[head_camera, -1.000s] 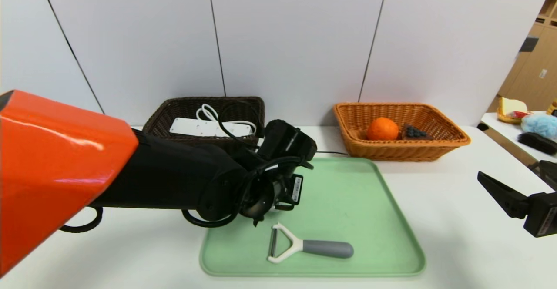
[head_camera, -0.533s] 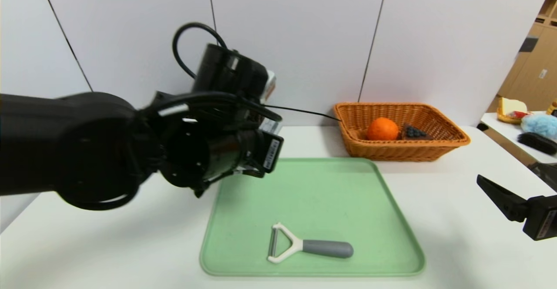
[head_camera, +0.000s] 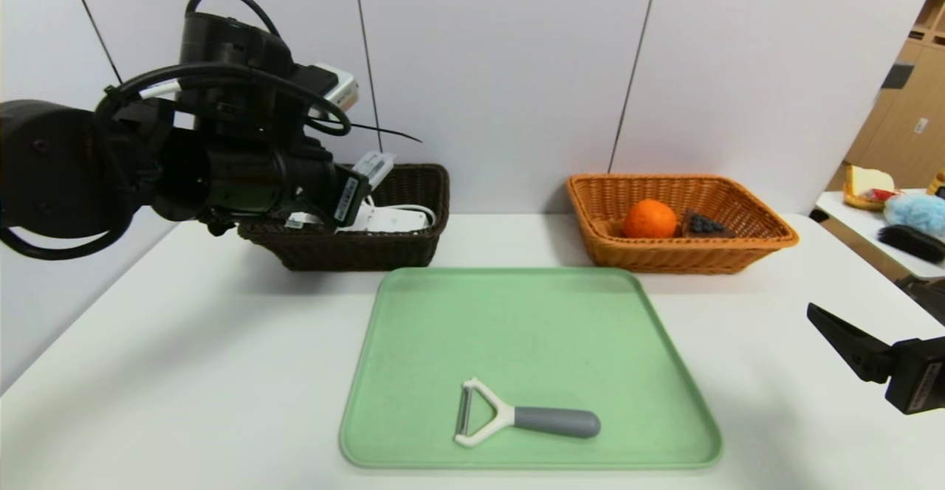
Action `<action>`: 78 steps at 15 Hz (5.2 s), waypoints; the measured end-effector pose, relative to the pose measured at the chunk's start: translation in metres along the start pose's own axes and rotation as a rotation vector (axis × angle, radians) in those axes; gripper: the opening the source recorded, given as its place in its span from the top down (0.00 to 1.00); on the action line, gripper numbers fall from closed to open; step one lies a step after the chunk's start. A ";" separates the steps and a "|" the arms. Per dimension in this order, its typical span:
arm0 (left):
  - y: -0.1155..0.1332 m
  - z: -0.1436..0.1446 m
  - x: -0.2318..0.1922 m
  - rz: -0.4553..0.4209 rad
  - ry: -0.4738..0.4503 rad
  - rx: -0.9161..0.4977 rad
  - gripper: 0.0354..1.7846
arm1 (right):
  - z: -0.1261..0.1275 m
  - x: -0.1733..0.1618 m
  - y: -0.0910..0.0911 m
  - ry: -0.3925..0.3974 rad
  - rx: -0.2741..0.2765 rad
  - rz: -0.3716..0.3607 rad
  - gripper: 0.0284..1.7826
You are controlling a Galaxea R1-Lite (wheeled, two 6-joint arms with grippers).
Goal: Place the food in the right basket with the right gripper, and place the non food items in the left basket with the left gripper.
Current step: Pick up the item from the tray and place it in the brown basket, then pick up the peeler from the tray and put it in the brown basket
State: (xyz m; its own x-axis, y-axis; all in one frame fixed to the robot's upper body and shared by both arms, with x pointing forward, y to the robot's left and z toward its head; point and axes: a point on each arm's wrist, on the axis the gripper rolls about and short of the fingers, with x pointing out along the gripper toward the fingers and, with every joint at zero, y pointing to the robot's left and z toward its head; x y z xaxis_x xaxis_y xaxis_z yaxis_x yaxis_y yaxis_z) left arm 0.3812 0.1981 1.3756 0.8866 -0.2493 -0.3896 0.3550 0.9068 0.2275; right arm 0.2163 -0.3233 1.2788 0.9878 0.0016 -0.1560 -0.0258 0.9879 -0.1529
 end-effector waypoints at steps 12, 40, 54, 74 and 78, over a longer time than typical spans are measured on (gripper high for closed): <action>0.028 -0.006 0.109 0.054 0.044 0.006 0.71 | -0.006 0.000 0.000 0.021 0.000 0.000 0.05; -0.076 -0.002 -0.007 -0.546 -0.457 0.826 0.09 | -0.009 -0.005 0.001 0.019 -0.003 0.003 0.05; -0.147 -0.060 -0.040 -0.871 -0.344 0.929 0.06 | -0.006 -0.008 0.000 -0.006 0.017 -0.001 0.05; -0.168 -0.102 0.029 -0.873 -0.207 0.919 0.06 | -0.011 -0.011 0.000 0.002 0.043 0.022 0.05; -0.169 -0.105 0.029 -0.884 -0.197 0.918 0.15 | -0.012 -0.011 0.001 0.007 0.042 0.024 0.05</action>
State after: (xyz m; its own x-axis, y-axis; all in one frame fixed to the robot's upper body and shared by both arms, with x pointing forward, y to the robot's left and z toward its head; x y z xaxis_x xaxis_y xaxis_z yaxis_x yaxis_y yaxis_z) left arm 0.3162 0.0734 1.2323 0.2478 -0.7589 -0.6022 0.8439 -0.1362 0.5189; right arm 0.2036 -0.3245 1.2686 0.9858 0.0248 -0.1660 -0.0432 0.9932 -0.1080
